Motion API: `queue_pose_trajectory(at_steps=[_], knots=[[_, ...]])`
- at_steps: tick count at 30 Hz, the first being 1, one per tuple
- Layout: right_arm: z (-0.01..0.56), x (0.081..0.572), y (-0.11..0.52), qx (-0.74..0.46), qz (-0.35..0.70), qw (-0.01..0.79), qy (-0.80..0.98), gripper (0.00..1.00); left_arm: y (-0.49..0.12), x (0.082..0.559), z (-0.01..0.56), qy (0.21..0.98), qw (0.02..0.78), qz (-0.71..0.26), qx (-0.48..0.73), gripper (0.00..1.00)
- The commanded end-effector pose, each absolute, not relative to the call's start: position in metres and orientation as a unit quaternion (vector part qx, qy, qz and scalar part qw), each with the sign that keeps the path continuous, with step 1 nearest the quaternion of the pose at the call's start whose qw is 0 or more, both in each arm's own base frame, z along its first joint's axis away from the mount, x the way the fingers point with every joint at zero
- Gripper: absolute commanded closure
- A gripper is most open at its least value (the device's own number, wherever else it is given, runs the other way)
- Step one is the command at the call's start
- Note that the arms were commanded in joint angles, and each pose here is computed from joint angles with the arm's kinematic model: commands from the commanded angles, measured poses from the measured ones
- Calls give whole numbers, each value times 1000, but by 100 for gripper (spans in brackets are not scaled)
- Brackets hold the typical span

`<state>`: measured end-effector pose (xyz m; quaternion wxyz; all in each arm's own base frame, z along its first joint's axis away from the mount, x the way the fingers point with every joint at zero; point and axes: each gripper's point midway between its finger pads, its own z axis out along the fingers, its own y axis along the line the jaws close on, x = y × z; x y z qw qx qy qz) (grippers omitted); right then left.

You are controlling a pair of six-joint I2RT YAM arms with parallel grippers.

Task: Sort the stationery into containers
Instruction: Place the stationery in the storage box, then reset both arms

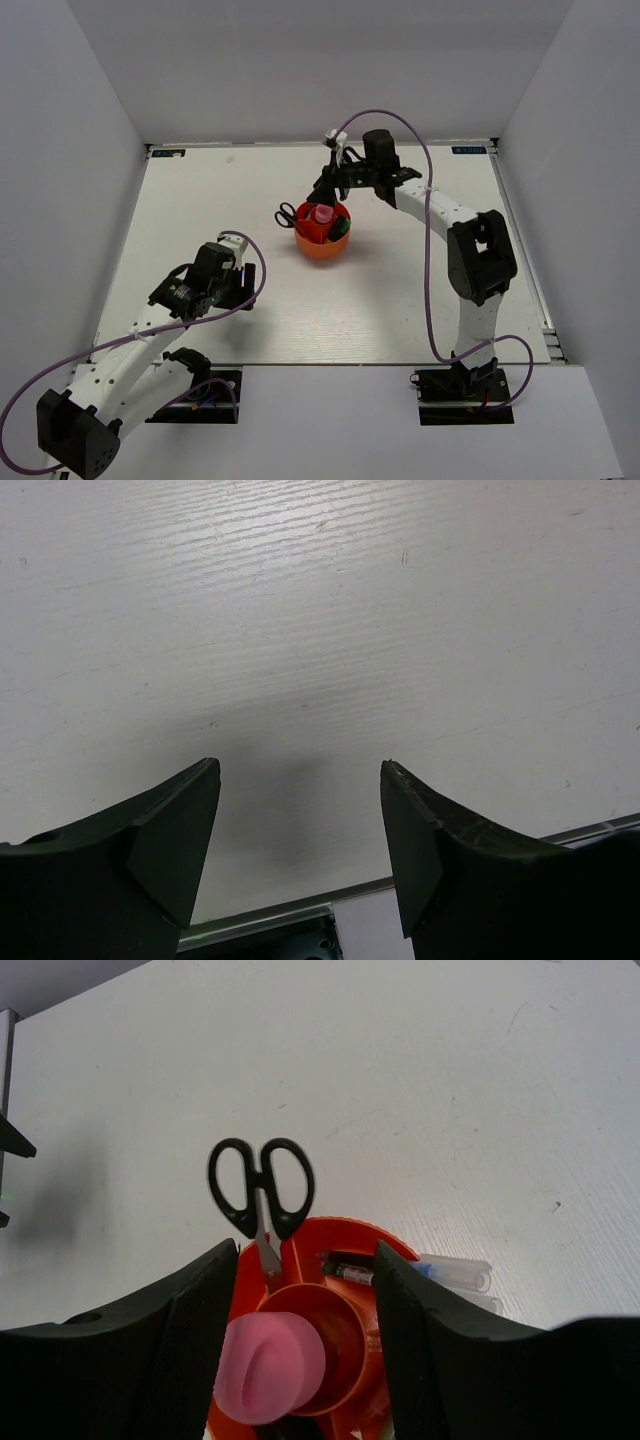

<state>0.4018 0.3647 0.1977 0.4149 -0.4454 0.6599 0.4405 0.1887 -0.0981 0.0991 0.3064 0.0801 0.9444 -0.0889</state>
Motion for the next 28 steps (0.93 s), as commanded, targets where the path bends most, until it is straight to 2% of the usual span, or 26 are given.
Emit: queue_pose_trajectory(at_steps=[1, 7, 9, 10, 11, 12, 13, 14, 15, 16, 17, 18, 19, 20, 21, 22, 23, 24, 25, 27, 28], knots=[[211, 399, 360, -455, 428, 429, 652, 40, -96, 191, 101, 942, 313, -85, 80, 24], [219, 393, 357, -453, 430, 429, 652, 36, -94, 191, 100, 943, 314, -79, 78, 24], [236, 395, 355, -442, 428, 441, 653, 41, -94, 191, 100, 943, 314, -78, 78, 24], [253, 399, 354, -439, 424, 457, 647, 47, -93, 191, 100, 943, 314, -78, 76, 27], [259, 400, 346, -419, 412, 444, 677, 74, -94, 192, 100, 943, 314, -79, 78, 29], [265, 411, 339, -388, 383, 453, 705, 90, -94, 191, 99, 943, 312, -79, 79, 34], [269, 418, 325, -361, 344, 445, 744, 100, -94, 192, 100, 942, 315, -80, 79, 60], [289, 414, 315, -361, 320, 433, 762, 100, -94, 191, 99, 943, 314, -79, 80, 82], [258, 408, 301, -350, 293, 367, 811, 100, -95, 192, 100, 942, 317, -81, 79, 97], [282, 424, 287, -333, 246, 396, 820, 100, -95, 192, 100, 941, 318, -83, 79, 100], [279, 419, 279, -334, 234, 382, 829, 83, -95, 192, 100, 941, 318, -84, 80, 100], [288, 404, 259, -326, 224, 374, 839, 54, -97, 192, 101, 939, 321, -90, 81, 100], [270, 399, 244, -313, 196, 355, 859, 48, -98, 192, 101, 939, 321, -91, 82, 81], [263, 383, 231, -315, 185, 343, 865, 35, -99, 193, 103, 937, 327, -95, 82, 55], [262, 382, 221, -305, 163, 351, 870, 11, -98, 194, 103, 937, 328, -92, 79, 29], [274, 366, 202, -290, 139, 372, 871, 9, -99, 194, 103, 936, 329, -93, 80, 17], [260, 364, 191, -280, 118, 371, 878, 9, -99, 196, 105, 934, 335, -95, 80, 3], [243, 361, 184, -280, 111, 373, 878, 9, -99, 197, 106, 933, 340, -94, 78, 0], [278, 345, 176, -272, 113, 429, 854, 9, -98, 197, 106, 933, 340, -94, 77, 0], [247, 338, 158, -257, 79, 429, 862, 9, -98, 198, 107, 929, 347, -96, 79, 0], [267, 331, 147, -243, 69, 463, 850, 9, -99, 201, 110, 927, 355, -97, 80, 0]])
